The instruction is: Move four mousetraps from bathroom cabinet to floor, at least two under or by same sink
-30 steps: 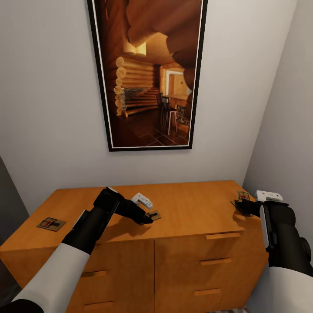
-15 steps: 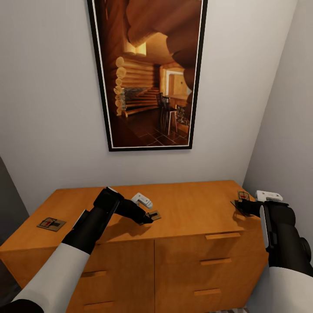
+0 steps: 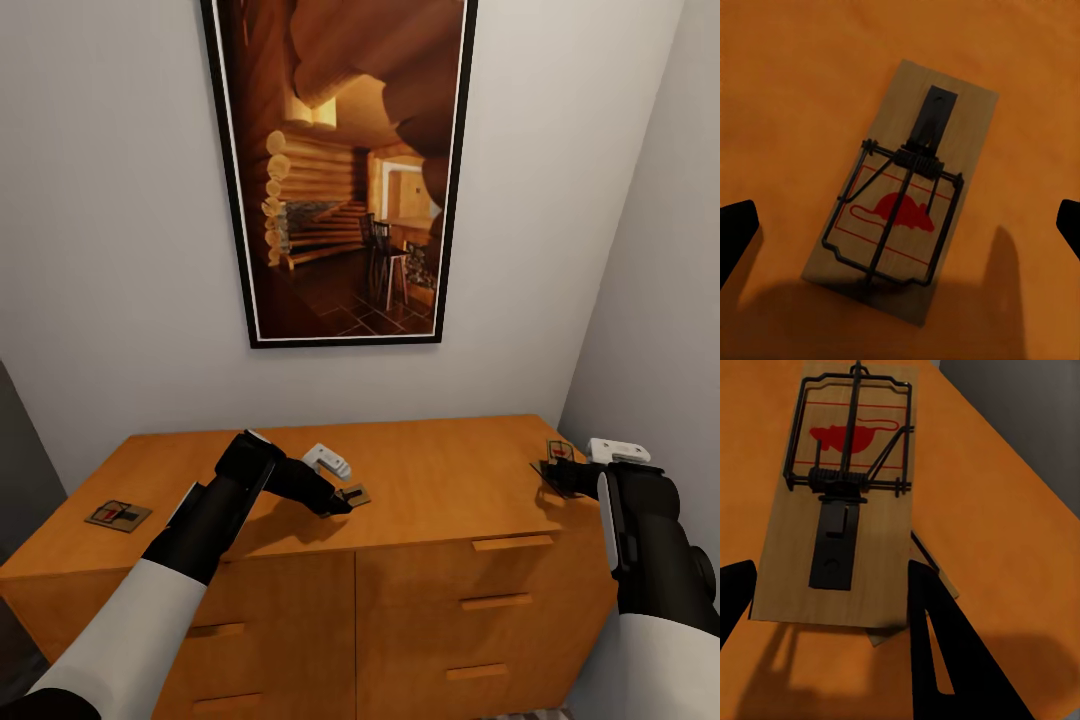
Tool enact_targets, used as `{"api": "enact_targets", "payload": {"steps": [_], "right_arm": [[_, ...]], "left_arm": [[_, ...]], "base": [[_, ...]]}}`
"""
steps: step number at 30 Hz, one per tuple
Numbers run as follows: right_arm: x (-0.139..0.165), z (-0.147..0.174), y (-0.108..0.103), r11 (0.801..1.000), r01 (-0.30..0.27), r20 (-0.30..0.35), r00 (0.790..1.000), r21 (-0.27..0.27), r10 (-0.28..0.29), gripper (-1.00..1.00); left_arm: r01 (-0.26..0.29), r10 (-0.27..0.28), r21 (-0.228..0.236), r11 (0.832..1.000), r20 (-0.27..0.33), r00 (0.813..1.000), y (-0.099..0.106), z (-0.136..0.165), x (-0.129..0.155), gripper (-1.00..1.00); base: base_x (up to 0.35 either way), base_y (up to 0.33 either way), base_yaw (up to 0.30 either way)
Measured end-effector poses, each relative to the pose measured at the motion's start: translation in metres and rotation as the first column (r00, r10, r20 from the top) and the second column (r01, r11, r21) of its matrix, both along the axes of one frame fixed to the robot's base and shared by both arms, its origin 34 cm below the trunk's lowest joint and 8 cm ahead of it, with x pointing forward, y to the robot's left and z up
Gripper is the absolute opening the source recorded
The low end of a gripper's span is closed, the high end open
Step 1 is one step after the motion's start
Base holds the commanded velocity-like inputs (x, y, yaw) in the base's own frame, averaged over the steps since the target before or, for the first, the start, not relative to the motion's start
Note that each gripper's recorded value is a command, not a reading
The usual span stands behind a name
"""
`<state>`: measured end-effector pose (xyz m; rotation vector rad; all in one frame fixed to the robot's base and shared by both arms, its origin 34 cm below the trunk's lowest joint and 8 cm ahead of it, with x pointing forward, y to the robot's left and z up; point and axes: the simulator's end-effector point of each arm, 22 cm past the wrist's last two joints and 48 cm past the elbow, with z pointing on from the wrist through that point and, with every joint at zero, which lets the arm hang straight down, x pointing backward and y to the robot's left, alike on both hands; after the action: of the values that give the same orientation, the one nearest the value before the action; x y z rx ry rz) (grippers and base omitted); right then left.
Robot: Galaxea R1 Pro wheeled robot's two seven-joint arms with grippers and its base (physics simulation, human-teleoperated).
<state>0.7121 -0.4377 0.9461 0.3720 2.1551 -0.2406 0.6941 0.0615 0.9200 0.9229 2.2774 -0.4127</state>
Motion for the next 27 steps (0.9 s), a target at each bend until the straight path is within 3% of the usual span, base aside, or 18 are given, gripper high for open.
{"api": "enact_targets", "payload": {"steps": [27], "right_arm": [[-0.008, 0.023, -0.022, 0.998, 0.039, 0.025, 0.999, -0.043, -0.038, -1.0]], "left_arm": [[-0.004, 0.004, -0.014, 1.0, 0.018, 1.0, 0.002, 0.007, 0.003, 1.0]], "base": [[0.0, 0.0, 0.0]]}}
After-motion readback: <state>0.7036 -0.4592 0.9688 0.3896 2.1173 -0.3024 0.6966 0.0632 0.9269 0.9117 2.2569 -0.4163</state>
